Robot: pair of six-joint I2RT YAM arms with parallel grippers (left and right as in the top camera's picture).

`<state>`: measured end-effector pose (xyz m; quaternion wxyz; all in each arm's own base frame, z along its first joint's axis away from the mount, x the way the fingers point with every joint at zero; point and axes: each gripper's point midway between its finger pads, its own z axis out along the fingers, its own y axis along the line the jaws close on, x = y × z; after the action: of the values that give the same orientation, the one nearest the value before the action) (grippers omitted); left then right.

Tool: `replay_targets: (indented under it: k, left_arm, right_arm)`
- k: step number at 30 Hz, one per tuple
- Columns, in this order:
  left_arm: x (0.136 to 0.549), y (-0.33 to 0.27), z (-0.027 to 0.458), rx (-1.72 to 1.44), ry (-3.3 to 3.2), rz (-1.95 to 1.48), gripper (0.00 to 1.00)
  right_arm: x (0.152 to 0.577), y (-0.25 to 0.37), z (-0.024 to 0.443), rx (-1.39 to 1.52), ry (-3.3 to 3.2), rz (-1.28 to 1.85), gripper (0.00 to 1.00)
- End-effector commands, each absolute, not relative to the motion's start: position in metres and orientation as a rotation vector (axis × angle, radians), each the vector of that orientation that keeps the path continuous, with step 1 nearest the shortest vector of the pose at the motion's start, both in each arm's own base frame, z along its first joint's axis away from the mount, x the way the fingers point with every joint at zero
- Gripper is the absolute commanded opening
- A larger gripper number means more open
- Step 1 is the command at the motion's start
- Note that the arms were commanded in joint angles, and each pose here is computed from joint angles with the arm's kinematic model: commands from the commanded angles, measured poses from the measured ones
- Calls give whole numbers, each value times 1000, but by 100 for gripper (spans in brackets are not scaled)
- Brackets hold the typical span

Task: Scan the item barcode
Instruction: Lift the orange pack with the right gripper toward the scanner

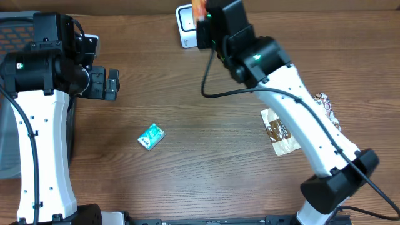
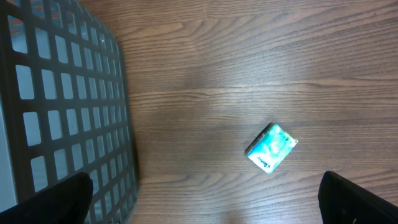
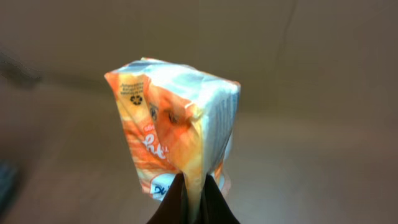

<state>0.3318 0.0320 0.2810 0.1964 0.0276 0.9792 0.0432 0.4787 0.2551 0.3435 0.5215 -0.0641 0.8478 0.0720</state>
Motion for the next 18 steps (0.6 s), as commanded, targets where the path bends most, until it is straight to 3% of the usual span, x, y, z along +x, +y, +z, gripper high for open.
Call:
replay_targets:
  k: [1,5,10,18]
  left_arm:
    - [334,32,283,93,2736,128,100]
    - [334,32,283,93,2736,128,100]
    - [334,32,283,93,2736,128,100]
    - [334,32,283,93,2736,128,100]
  right_arm:
    - [518,230,344,-296,1865,-353,4]
    - [555,254,329,-511,1720,-532,4]
    - [601,273,262,-731,1604,-745,4]
    - [623,283,161,-959,1596,-878,4]
